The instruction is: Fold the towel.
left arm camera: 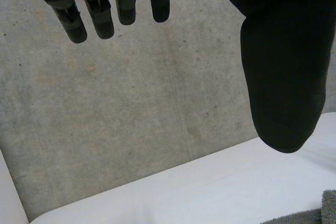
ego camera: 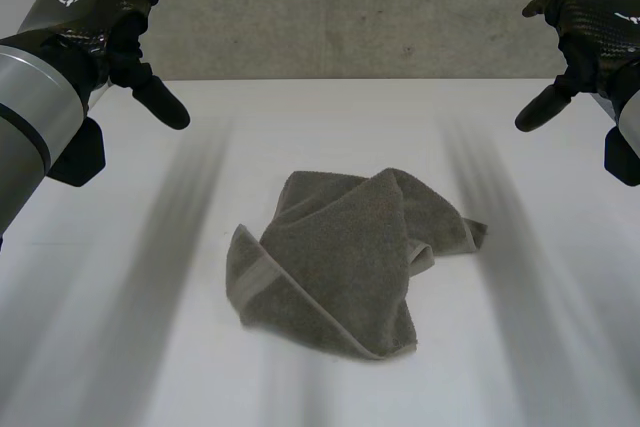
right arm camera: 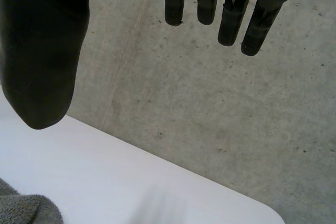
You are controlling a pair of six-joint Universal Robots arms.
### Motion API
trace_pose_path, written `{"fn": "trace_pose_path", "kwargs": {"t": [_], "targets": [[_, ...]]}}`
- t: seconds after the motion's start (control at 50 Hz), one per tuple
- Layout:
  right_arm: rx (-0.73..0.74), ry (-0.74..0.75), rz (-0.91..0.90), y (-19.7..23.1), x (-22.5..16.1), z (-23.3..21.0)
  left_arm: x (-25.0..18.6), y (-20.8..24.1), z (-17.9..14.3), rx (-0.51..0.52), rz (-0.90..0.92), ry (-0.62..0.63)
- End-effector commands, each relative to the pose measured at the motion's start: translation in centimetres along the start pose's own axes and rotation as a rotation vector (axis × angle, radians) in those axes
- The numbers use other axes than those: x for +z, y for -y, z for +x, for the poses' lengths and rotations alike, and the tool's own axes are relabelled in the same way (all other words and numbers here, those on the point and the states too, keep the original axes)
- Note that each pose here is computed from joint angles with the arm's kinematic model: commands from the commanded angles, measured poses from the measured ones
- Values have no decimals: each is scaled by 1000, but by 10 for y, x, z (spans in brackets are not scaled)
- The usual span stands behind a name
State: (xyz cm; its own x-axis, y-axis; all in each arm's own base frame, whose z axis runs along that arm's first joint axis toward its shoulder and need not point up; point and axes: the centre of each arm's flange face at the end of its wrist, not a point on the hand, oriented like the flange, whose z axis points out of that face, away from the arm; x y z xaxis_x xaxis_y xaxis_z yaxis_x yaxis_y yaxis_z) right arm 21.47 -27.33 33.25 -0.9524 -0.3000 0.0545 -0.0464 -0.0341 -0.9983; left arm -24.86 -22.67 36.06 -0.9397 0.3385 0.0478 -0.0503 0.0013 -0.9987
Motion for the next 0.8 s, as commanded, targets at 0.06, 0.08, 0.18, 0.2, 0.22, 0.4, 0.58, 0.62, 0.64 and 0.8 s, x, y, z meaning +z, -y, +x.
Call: {"fn": "trace_pose_path", "kwargs": {"t": [0.06,0.08,0.18,0.2,0.22,0.4,0.58,0.62,0.64,0.8], "targets": [[-44,24,-9,-4,3,-3,1,-5,1,1,-13,-10],[-44,24,-9,-4,3,-3,1,-7,2,5,-19,-13],[-311,104,-150,-36,9,-11,6,-26,6,19,-76,-42],[-312,104,-150,-36,9,-11,10,-36,8,41,-109,-59],[-396,131,-210,-49,9,-12,13,-46,11,78,-140,-84],[-487,217,-386,-96,14,-16,11,-106,26,311,-304,-202],[-252,285,-489,-149,16,-26,15,-172,26,354,-406,-227],[-207,276,-477,-155,18,-26,18,-180,26,354,-394,-226],[-171,266,-468,-161,20,-26,19,-187,27,355,-388,-228],[-94,257,-489,-194,25,-31,22,-205,26,357,-349,-223]]}}
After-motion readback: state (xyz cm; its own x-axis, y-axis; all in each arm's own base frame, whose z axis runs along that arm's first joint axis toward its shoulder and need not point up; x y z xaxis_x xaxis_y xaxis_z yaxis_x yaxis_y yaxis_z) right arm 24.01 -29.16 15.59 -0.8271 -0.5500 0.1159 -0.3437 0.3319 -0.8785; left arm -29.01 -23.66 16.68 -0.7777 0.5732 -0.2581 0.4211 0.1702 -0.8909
